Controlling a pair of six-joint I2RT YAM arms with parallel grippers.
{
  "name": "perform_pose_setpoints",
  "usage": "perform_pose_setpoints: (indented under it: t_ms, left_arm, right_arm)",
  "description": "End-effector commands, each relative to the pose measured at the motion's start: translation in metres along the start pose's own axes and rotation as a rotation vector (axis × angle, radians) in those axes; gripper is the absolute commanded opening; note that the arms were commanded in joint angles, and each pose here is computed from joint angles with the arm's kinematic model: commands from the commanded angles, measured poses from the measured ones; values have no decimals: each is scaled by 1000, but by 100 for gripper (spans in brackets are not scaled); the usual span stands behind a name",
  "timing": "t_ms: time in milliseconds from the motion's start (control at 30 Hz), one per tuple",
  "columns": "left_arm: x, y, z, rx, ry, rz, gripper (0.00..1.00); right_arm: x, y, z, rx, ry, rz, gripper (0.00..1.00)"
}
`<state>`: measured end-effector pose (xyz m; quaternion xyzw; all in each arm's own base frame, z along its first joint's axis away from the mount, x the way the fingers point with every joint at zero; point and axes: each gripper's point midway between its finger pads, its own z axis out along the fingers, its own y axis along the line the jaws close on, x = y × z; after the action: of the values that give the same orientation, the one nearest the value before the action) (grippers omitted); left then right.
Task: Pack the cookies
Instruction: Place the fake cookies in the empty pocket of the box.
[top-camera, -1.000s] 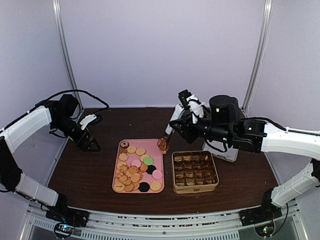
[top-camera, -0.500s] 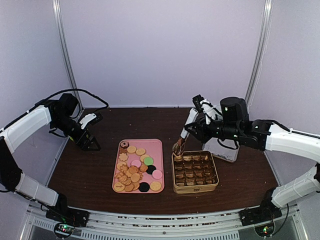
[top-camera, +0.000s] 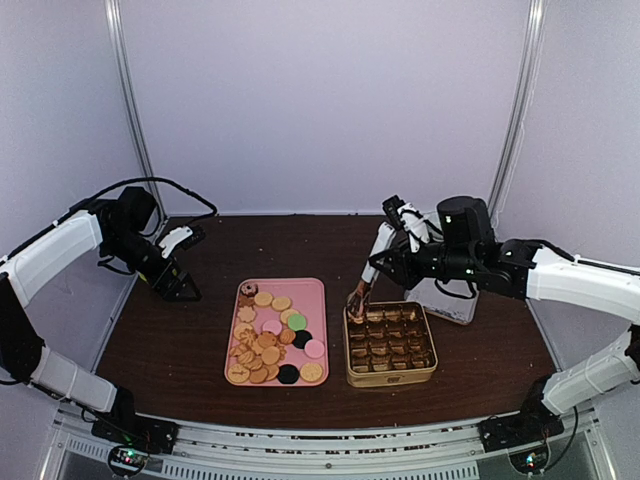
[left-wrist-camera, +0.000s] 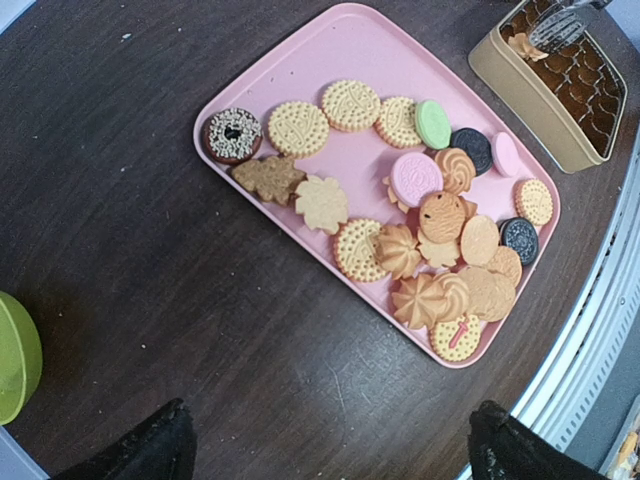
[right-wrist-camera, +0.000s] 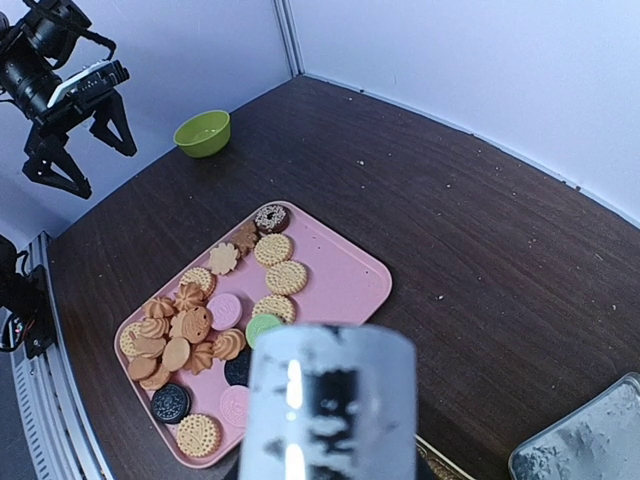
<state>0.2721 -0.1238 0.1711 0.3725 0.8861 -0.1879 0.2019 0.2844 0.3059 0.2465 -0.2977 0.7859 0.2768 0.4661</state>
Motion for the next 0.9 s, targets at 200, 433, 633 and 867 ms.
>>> perform_pose_setpoints:
  t_ms: [200,433,633,867]
  left_arm:
    - [-10,0,-8,4,-30,4,98]
    - [-12,0,-9,4,-34,2,98]
    - [-15,0,-11,6,-42,4,98]
    - [-14,0,-10,4,-35,3,98]
  right_arm:
    - [-5,-3,3,8,-10,-56,24]
    - [-16,-5,-2,37,-31,-86,35]
    - [-29,-1,-11,54,-54,-117,35]
    - [-48,30,-26,8,-111,-147,33]
